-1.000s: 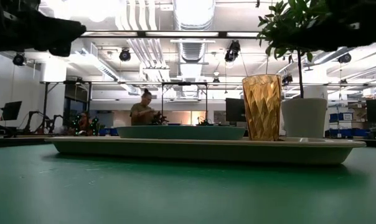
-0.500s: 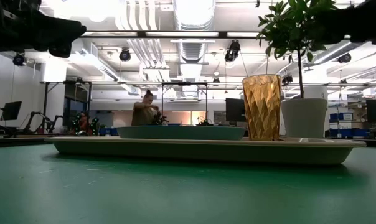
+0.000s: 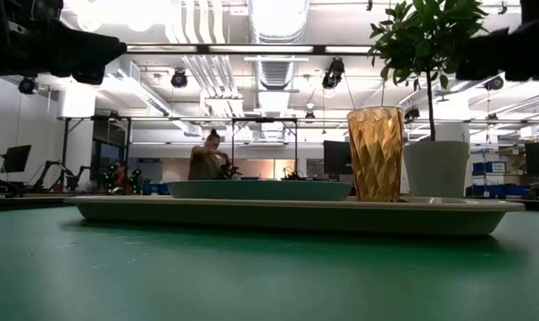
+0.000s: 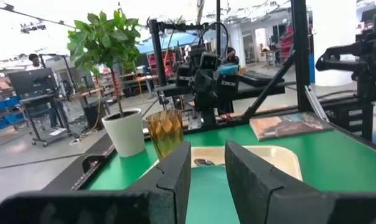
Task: Pick and place plate/cup/fork/spoon on tray
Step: Return to Home Position
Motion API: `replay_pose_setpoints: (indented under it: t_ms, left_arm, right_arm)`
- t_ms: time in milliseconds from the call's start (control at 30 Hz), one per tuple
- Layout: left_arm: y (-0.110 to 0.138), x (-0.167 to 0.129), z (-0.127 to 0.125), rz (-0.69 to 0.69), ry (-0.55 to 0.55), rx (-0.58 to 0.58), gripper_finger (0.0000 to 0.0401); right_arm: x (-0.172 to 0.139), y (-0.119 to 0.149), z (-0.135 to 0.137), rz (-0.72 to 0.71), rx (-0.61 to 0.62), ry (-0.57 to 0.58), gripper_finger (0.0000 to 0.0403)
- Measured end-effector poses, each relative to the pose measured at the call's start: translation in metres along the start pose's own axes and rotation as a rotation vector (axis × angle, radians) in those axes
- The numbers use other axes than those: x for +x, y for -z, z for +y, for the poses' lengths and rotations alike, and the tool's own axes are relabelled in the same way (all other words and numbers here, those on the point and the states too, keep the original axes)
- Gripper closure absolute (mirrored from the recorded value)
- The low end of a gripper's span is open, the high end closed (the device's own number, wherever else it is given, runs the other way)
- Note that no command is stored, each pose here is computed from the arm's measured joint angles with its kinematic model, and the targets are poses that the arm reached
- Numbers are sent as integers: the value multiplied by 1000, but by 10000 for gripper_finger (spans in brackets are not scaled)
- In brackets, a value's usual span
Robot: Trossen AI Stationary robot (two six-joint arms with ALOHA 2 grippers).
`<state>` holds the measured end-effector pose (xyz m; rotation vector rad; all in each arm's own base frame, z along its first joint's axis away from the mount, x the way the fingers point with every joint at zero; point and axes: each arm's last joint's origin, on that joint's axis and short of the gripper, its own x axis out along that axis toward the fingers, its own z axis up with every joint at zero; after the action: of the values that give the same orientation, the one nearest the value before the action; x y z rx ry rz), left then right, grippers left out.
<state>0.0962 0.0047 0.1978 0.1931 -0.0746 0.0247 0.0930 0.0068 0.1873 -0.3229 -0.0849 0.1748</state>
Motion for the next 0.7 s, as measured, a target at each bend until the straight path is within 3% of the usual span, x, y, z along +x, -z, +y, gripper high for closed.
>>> replay_pose_setpoints:
  t_ms: [100,300,567,700]
  left_arm:
    - [1,1,0,9,2,0,320]
    - [2,2,0,23,4,-1,320]
    - [3,3,0,34,6,-1,320]
    - [3,3,0,37,7,-1,320]
  right_arm:
    - [3,15,4,3,18,-1,376]
    - [5,19,5,48,39,-9,376]
    - [7,21,6,78,209,-12,376]
    - [7,22,6,80,228,-11,376]
